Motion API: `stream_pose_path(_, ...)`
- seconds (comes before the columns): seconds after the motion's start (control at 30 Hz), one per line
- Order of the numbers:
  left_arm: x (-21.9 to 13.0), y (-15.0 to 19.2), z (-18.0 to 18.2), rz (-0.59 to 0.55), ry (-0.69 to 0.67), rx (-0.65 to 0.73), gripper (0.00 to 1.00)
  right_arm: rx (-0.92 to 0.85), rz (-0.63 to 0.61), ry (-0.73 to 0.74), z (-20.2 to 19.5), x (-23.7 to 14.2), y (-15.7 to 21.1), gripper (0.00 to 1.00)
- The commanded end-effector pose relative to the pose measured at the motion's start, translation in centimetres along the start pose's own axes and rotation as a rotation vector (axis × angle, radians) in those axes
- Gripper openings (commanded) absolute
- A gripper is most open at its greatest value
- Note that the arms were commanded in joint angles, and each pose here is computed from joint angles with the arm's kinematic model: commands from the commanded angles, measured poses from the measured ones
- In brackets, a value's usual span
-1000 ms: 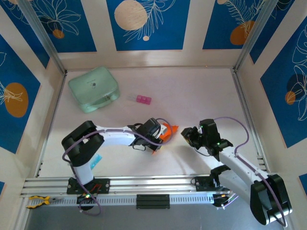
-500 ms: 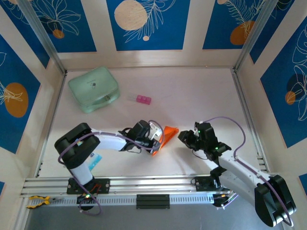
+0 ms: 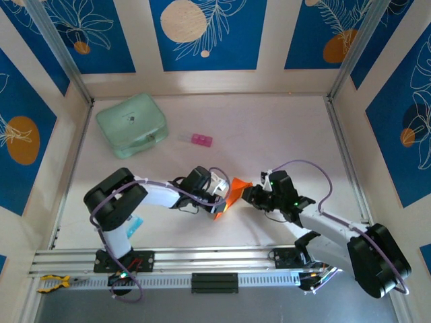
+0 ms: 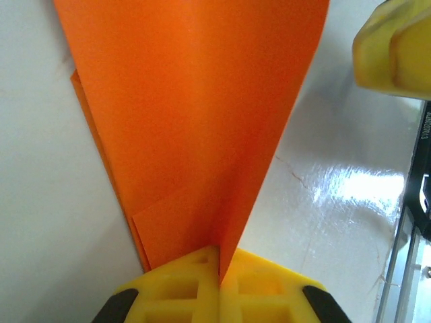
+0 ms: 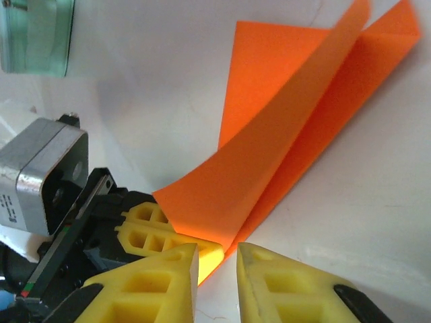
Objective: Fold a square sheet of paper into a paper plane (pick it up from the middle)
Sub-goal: Fold the wing for the fifth time at the center of the table.
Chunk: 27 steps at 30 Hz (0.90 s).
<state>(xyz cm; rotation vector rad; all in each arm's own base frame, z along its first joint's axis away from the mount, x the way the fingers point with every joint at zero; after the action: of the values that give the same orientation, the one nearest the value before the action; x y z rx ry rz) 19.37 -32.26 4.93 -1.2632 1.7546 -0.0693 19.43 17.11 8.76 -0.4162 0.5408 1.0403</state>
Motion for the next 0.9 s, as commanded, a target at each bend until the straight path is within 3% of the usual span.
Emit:
stream_pose_path(0.0,0.4,1.1,0.5,0.065,0.017,-0.055,0.00,-0.067,0.052,-0.071,2.1,0.4,0.3,0.22)
stream_pose_path(0.33,0.5,1.6,1.2,0.108,0.020,-0.101,0.00,-0.098,0.141,-0.099,3.2,2.1,0.4,0.15)
stream_pose_path(0.87,1.1,1.6,0.9,0.174,0.054,-0.105,0.00,-0.027,0.129,-0.034,1.9,4.1,-0.4,0.12)
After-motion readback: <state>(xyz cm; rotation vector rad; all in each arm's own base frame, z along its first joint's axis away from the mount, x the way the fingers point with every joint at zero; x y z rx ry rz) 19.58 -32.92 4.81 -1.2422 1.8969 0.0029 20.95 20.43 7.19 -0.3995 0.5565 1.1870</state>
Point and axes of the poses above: each hand's point on the last joint's axis, 136 mm out from that joint toward the fingers, its own x axis out along the fingers, its own z axis along the line the jaws close on, y = z × x, the point moved 4 cm from there along -x, back along the fingers, and after that the axes turned 9 degrees about x, right-handed, at the moved point
